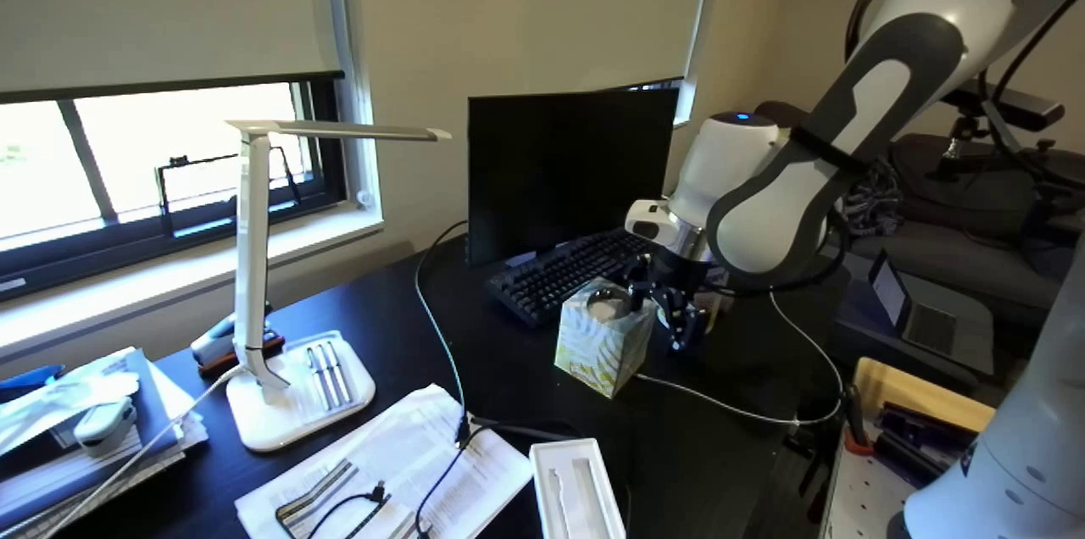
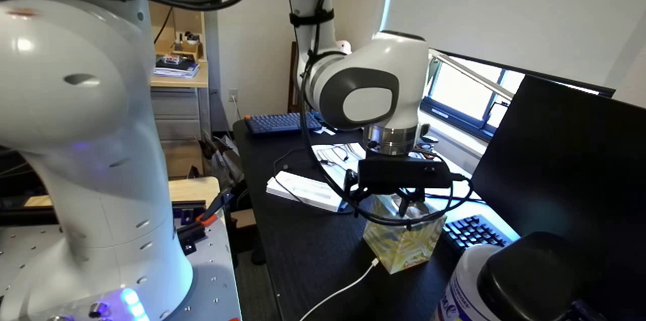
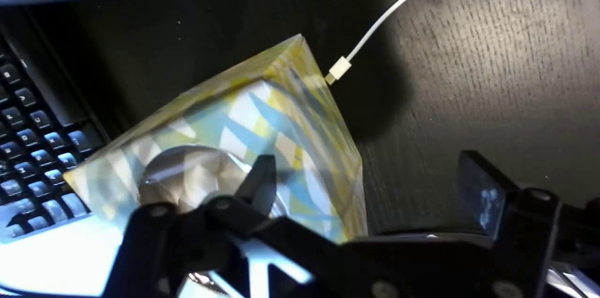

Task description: Pick up the white charger and move it from the left side of the laptop to the right side

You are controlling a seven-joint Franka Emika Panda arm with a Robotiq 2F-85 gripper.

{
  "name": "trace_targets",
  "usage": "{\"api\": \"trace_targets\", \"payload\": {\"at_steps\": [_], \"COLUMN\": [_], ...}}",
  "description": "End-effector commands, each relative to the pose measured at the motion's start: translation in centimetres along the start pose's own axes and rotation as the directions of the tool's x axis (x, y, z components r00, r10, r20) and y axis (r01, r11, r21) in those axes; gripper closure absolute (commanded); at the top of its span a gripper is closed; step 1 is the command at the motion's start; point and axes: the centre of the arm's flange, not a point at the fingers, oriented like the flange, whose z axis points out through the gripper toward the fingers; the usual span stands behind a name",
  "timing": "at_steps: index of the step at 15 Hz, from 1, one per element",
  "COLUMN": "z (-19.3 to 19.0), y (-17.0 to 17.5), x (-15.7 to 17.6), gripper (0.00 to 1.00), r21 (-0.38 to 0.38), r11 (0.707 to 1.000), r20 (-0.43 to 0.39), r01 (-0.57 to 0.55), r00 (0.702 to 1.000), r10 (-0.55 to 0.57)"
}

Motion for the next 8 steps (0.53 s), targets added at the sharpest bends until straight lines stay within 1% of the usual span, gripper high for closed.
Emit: {"api": "trace_targets", "payload": {"at_steps": [1, 5, 6, 7, 8], "z": [0.5, 1.2, 1.0, 0.6, 0.1], "y": [-0.1, -0.1, -0.2, -0.2, -0.2], "x": [0.1, 0.5, 0.5, 0.5, 0.5], "gripper": [0.00, 0.00, 0.00, 0.00, 0.00], "r21": [-0.008, -0.009, -0.040, -0.039, -0.049], "r11": [1.000, 1.000, 0.999, 0.999, 0.999], "r20": [-0.003, -0.004, 0.002, 0.002, 0.002], "r01": [0.004, 0.012, 0.011, 0.018, -0.003], "r00": [1.000, 1.000, 1.000, 1.000, 1.000], "r10": [-0.004, -0.012, -0.011, -0.018, 0.003]}}
